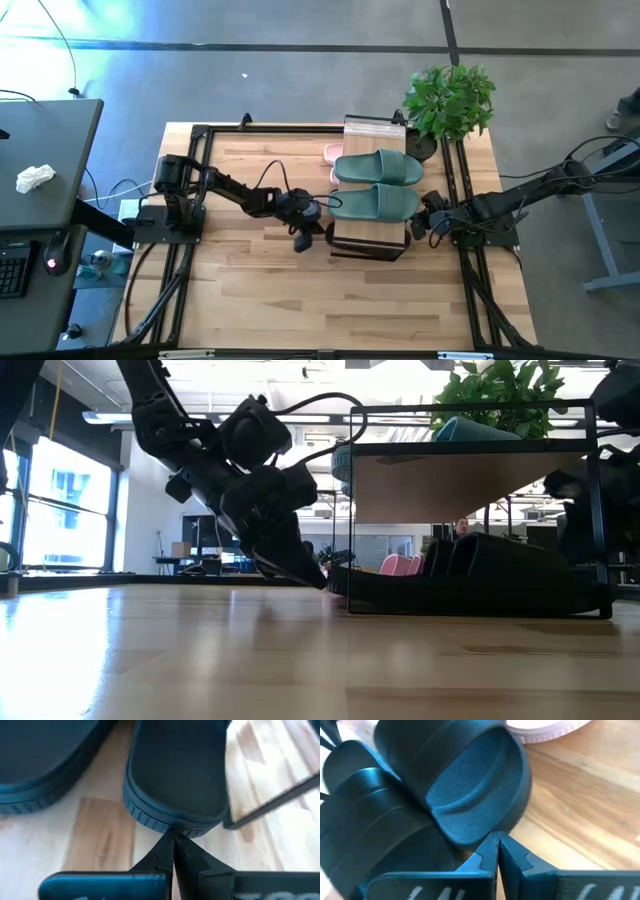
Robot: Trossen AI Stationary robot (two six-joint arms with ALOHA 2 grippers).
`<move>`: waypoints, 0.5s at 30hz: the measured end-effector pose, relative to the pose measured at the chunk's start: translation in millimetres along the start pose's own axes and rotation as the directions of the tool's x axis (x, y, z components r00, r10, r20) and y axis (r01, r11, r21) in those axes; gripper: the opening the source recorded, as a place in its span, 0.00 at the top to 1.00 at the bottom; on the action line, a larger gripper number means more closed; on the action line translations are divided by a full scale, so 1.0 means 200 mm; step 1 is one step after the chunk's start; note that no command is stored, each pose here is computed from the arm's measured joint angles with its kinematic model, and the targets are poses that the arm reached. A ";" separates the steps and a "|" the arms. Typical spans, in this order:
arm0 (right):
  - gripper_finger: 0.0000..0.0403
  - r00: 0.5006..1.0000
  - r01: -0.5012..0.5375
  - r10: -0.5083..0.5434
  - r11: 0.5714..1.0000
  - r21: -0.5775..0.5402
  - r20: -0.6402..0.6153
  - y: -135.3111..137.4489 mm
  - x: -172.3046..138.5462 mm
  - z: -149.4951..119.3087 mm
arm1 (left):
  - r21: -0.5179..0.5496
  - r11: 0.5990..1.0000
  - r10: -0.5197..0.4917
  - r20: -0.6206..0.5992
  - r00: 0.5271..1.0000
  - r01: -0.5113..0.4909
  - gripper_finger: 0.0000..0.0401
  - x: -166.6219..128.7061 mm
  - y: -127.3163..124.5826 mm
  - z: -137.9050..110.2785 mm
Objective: Pick and place slides into the shelf
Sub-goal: Adjust the top black slipper under the shelf, then adjust the top pink slipper under the shelf
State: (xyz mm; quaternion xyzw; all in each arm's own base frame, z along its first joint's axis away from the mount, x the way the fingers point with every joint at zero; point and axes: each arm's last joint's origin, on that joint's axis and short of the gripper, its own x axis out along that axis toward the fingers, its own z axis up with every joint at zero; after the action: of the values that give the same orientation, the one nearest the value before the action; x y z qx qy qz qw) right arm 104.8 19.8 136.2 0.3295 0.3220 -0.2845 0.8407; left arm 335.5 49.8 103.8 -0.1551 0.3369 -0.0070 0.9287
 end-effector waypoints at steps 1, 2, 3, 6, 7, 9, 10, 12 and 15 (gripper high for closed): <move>1.00 1.000 -0.001 0.001 1.000 0.013 -0.004 0.00 0.00 0.00 | -0.001 1.000 0.017 0.005 1.000 -0.017 1.00 0.00 0.00 0.00; 1.00 1.000 0.003 -0.003 1.000 0.015 -0.009 0.00 0.00 0.00 | -0.003 1.000 0.024 0.008 1.000 -0.024 1.00 0.00 0.00 0.00; 1.00 1.000 0.010 -0.010 1.000 0.011 -0.013 -0.01 0.00 0.00 | -0.004 1.000 0.029 0.009 1.000 -0.029 1.00 0.00 0.01 0.00; 1.00 1.000 0.022 -0.021 1.000 0.007 -0.018 -0.01 0.00 -0.01 | -0.010 0.999 0.037 0.004 0.999 -0.037 1.00 0.00 0.01 0.00; 1.00 0.999 0.030 -0.030 1.000 0.003 -0.022 -0.02 0.00 -0.01 | -0.011 0.999 0.044 -0.001 0.999 -0.044 1.00 0.00 0.01 0.00; 1.00 0.999 0.041 -0.041 0.999 0.002 -0.030 -0.02 0.00 -0.01 | -0.017 0.998 0.063 -0.020 0.998 -0.063 1.00 0.00 0.01 -0.01; 1.00 0.998 0.050 -0.049 0.999 0.006 -0.035 -0.03 0.00 -0.01 | -0.019 0.997 0.070 -0.031 0.997 -0.071 1.00 0.00 0.01 -0.02; 1.00 0.997 0.064 -0.064 0.998 0.002 -0.043 -0.04 0.00 -0.02 | -0.026 0.995 0.095 -0.053 0.994 -0.096 1.00 -0.01 0.02 -0.03; 1.00 0.996 0.075 -0.075 0.997 -0.003 -0.053 -0.04 0.00 -0.02 | -0.034 0.990 0.132 -0.059 0.989 -0.134 1.00 -0.04 0.03 -0.01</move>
State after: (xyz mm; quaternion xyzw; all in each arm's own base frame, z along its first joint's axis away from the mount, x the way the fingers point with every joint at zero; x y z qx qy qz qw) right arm 97.2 17.9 131.0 0.3244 0.3566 -0.3068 0.8207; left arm 327.4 56.4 105.5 -0.1497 0.3728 0.0571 0.9140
